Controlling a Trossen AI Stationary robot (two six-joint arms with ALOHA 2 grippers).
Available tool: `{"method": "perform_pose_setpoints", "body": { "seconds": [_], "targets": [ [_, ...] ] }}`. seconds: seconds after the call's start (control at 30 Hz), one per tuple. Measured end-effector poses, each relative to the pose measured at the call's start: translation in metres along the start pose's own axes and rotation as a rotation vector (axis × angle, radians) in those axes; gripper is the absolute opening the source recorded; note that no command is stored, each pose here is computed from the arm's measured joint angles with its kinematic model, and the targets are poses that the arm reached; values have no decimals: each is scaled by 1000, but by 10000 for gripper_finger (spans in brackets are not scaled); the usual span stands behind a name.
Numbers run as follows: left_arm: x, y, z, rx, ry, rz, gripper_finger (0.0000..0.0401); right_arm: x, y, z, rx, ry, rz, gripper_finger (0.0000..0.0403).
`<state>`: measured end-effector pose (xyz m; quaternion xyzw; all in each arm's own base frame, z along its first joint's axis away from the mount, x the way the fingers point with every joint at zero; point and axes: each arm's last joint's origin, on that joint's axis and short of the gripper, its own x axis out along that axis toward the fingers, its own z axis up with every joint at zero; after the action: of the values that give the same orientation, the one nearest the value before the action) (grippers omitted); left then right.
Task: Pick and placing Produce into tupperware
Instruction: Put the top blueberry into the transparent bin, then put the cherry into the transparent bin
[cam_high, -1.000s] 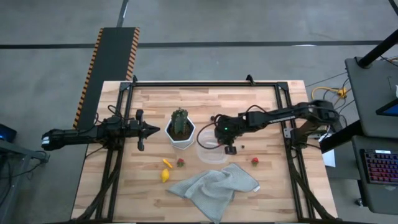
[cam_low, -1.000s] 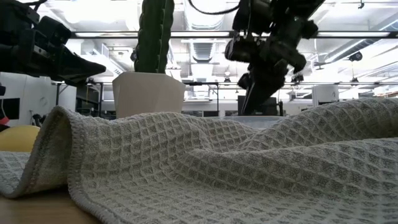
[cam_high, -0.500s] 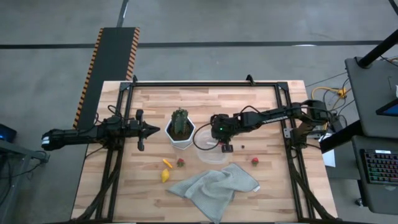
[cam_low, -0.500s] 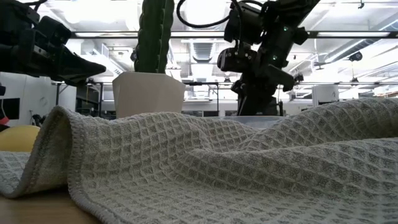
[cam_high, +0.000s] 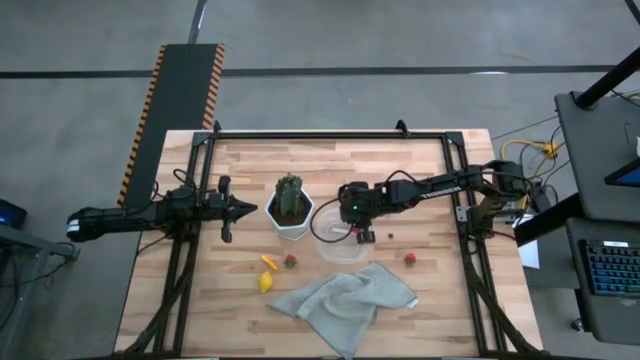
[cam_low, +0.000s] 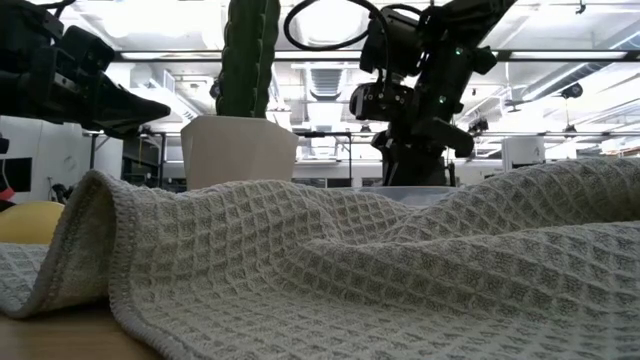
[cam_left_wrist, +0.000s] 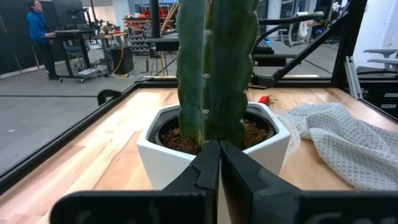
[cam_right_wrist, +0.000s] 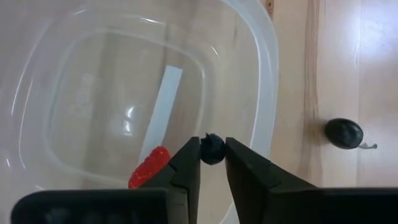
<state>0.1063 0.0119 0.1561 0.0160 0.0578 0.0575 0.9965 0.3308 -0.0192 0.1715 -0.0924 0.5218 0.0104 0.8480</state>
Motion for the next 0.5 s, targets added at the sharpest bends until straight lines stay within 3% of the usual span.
{"method": "perform_pose_setpoints", "body": {
  "seconds": [0.5],
  "targets": [
    [0,0,0,0,0,0,0,-1,-5,-1,11,1,-9,95]
  ]
}}
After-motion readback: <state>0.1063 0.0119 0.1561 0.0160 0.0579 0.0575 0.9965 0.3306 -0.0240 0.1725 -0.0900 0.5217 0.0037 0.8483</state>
